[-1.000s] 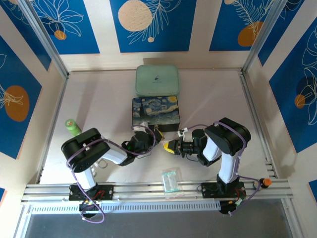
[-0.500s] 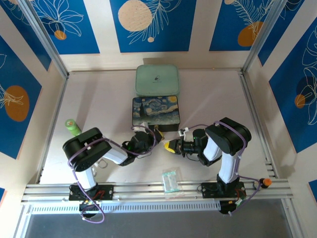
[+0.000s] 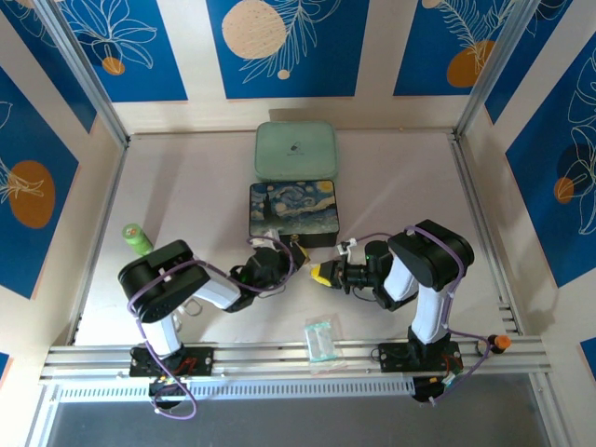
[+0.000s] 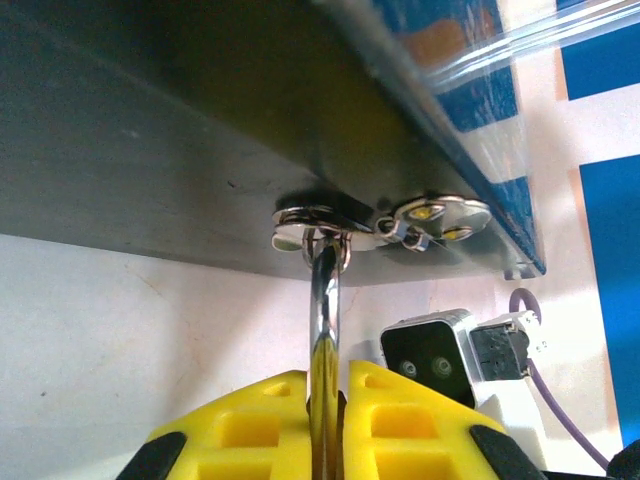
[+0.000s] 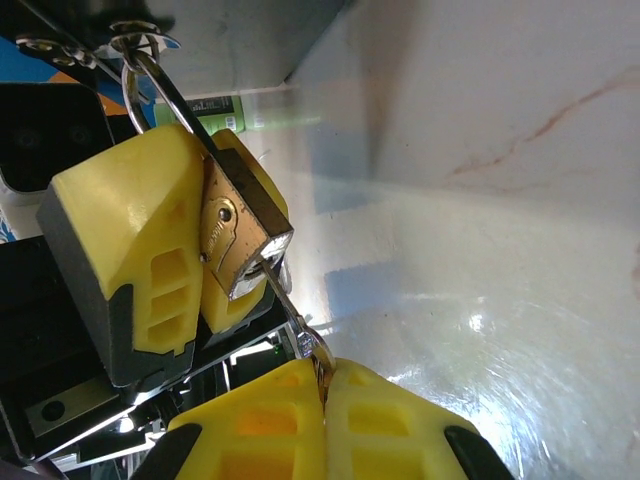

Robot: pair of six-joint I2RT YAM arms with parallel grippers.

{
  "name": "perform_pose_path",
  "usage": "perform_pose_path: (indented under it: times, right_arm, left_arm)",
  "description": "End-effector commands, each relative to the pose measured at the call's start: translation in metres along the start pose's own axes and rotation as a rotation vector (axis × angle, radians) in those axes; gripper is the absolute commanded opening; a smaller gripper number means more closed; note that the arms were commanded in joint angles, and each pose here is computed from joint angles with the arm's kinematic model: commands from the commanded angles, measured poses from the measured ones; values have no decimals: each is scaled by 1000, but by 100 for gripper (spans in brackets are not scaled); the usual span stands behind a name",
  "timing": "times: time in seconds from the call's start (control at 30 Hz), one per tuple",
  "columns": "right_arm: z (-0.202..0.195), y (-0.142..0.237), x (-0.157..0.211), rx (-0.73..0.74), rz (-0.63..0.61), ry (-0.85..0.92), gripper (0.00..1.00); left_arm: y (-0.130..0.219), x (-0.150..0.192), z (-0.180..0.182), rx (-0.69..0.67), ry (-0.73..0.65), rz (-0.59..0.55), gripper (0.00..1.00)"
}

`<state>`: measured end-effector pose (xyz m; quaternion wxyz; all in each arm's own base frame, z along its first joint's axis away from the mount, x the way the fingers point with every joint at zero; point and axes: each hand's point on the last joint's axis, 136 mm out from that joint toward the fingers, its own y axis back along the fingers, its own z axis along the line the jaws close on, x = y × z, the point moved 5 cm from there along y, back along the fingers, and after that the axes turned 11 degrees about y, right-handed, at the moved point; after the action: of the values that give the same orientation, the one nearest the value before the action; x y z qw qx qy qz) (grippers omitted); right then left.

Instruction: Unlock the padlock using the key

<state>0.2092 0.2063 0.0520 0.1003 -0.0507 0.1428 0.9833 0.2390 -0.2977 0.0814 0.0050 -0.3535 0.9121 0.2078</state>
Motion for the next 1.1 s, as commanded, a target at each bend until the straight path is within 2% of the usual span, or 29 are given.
perform_pose_path:
  times: [0.0, 0.2, 0.73, 1.07]
  right_arm:
    - [8, -7, -8, -21, -8, 31, 0]
    - [9, -6, -6, -25, -11, 27, 0]
    - [-3, 2, -11, -4, -8, -48, 0]
    - [4, 5, -8, -44, 37, -84, 0]
  left_arm:
    - [-1, 16, -21, 113, 29, 60, 0]
    - [2, 15, -20, 105, 13, 40, 0]
    - [4, 20, -32, 167, -11, 79, 0]
    - [-4, 23, -17, 105, -60, 85, 0]
